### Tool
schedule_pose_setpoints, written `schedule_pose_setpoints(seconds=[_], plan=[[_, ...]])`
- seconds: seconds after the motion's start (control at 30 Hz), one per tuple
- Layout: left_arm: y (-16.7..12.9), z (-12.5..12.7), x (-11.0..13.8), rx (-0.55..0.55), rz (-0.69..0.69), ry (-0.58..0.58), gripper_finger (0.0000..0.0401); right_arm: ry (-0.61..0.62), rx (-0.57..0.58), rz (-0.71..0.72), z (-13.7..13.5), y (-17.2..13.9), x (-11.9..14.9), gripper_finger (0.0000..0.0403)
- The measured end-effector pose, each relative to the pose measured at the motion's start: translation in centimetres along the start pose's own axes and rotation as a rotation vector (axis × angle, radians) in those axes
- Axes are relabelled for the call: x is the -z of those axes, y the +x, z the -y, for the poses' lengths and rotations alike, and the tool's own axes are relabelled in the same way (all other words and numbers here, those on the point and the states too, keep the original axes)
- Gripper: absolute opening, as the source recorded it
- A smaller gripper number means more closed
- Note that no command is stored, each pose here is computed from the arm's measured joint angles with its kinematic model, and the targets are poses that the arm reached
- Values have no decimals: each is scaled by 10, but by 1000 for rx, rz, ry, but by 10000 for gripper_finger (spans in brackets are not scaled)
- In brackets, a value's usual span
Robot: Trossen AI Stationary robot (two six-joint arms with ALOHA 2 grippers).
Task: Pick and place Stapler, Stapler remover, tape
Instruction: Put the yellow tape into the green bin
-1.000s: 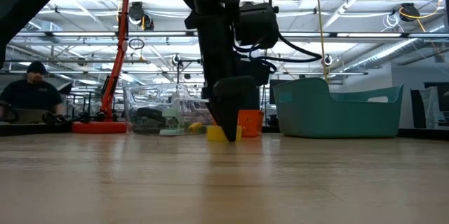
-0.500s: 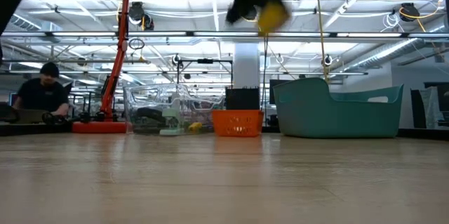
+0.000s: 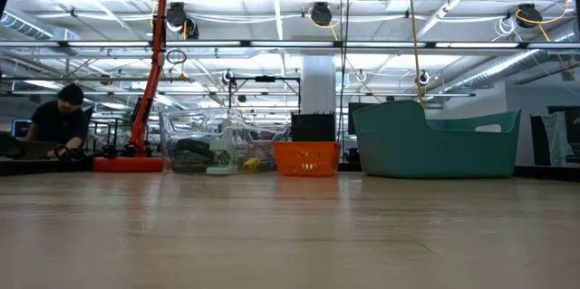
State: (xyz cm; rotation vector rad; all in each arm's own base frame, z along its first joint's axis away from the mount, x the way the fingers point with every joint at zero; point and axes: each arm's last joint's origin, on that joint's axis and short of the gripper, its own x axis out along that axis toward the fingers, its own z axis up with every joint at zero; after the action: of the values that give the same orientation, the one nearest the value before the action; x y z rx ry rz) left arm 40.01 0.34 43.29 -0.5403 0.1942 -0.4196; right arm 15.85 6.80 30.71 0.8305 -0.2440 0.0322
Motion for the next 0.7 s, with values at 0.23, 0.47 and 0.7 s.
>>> schedule_pose_setpoints(seconds=[0.23,0.47,0.7], plan=[[9,-15,1,-35,42,-50,37,-116,4,63,-2,1,-3,157],[27,-36,7,30,44,-129,37,-135,42,66,2,8,2,157],[42,-37,19,83,9,-163,37,-117,33,83,2,12,4,157]])
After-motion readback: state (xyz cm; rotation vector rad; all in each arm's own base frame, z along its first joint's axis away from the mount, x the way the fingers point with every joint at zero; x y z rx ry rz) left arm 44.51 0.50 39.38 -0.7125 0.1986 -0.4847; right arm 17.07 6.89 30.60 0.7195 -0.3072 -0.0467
